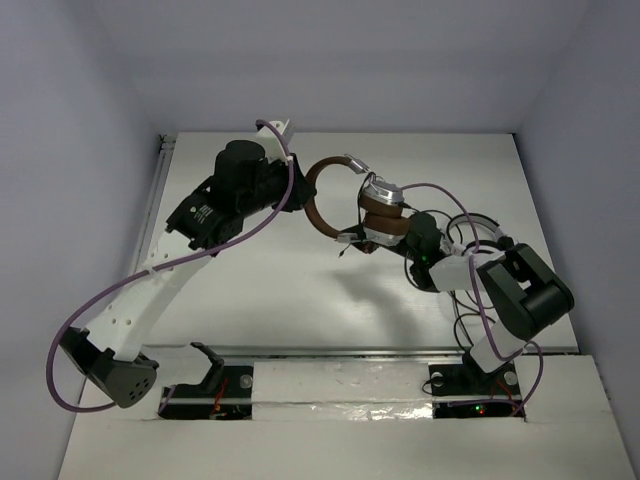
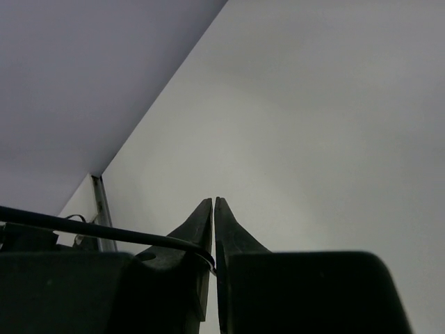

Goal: Wrap the headphones

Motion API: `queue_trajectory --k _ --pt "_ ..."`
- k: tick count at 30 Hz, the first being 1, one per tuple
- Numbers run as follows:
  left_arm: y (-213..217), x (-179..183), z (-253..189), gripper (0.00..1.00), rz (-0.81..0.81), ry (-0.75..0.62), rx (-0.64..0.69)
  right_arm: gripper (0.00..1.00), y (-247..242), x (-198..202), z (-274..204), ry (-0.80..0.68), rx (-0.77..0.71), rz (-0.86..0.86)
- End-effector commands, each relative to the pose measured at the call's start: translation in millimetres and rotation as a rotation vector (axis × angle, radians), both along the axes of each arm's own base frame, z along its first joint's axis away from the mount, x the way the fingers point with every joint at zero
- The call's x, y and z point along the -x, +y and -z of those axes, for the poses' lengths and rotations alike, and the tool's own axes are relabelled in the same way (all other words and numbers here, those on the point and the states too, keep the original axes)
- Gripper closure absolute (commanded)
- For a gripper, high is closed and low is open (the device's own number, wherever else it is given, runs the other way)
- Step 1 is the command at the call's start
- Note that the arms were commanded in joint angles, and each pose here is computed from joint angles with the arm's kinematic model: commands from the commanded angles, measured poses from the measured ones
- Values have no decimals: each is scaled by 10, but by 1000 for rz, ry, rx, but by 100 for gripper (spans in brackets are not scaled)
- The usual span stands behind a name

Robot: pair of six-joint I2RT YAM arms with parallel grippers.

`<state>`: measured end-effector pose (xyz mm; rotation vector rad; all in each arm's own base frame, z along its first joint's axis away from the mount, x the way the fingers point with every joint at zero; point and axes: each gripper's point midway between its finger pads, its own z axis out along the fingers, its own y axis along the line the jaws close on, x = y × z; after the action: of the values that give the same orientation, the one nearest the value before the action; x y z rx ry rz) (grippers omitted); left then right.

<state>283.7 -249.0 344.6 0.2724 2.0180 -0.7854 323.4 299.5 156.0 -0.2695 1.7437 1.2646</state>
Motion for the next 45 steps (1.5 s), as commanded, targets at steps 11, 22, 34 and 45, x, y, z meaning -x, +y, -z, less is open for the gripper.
queue_trajectory --k 11,22,34,45 --pt "-117 -99 -736 100 -13 -130 205 84 25 5 -66 -26 -46 -24" --pt "65 -469 -731 100 -229 -164 207 100 162 356 5 108 -70 -52" --pt "499 -1056 3 100 -564 -154 34 100 380 1293 56 265 -90 -120" --pt "823 -952 839 100 -681 -76 -135 93 447 1542 -567 258 -170 -200"
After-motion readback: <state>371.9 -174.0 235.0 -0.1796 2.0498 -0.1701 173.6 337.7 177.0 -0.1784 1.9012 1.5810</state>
